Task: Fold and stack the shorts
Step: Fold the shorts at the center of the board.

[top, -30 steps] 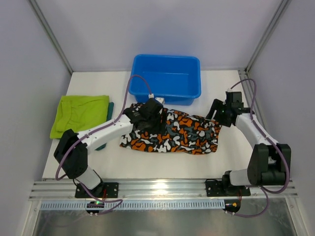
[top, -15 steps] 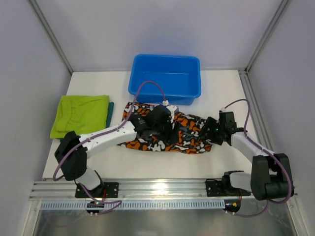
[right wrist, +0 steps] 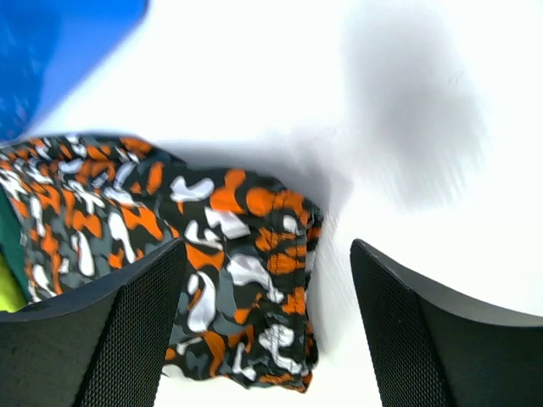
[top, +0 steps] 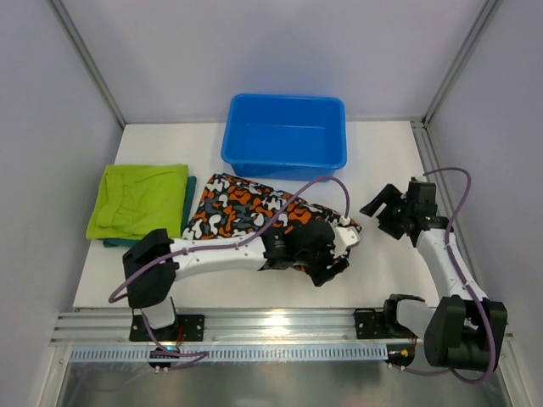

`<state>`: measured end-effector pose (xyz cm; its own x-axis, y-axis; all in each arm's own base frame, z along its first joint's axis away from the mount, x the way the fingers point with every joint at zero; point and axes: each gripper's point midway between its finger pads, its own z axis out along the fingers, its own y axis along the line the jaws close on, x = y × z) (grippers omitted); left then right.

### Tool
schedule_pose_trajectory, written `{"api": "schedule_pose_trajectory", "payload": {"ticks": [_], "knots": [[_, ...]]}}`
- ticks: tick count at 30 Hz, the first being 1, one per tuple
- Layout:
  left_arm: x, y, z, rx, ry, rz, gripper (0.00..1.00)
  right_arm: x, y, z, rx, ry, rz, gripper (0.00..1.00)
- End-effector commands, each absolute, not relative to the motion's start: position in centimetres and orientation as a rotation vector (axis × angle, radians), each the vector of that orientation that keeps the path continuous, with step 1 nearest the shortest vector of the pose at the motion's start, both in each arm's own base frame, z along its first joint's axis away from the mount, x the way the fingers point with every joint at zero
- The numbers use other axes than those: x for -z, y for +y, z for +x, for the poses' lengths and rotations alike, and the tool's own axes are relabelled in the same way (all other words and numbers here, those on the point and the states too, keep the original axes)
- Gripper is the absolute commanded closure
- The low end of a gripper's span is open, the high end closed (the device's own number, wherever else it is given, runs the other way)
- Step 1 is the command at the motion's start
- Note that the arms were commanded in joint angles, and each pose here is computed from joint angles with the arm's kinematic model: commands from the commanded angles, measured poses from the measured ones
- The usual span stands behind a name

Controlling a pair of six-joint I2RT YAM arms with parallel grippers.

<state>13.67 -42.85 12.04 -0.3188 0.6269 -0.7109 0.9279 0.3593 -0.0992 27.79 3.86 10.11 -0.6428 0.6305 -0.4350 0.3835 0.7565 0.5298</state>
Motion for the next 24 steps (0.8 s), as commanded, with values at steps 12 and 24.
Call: {"api": "schedule_pose_trajectory", "payload": {"ticks": [12,24], "knots": [[-4.3,-49.0,16.2,0.590,1.937,1.490,0.30,-10.1,3.1,26.1,-0.592,2.363,0.708,0.16],[-9.4,-48.6,18.8,0.820,1.927,1.129,1.00,-8.3,5.6,24.5,-0.777,2.316,0.683,0.15]]}}
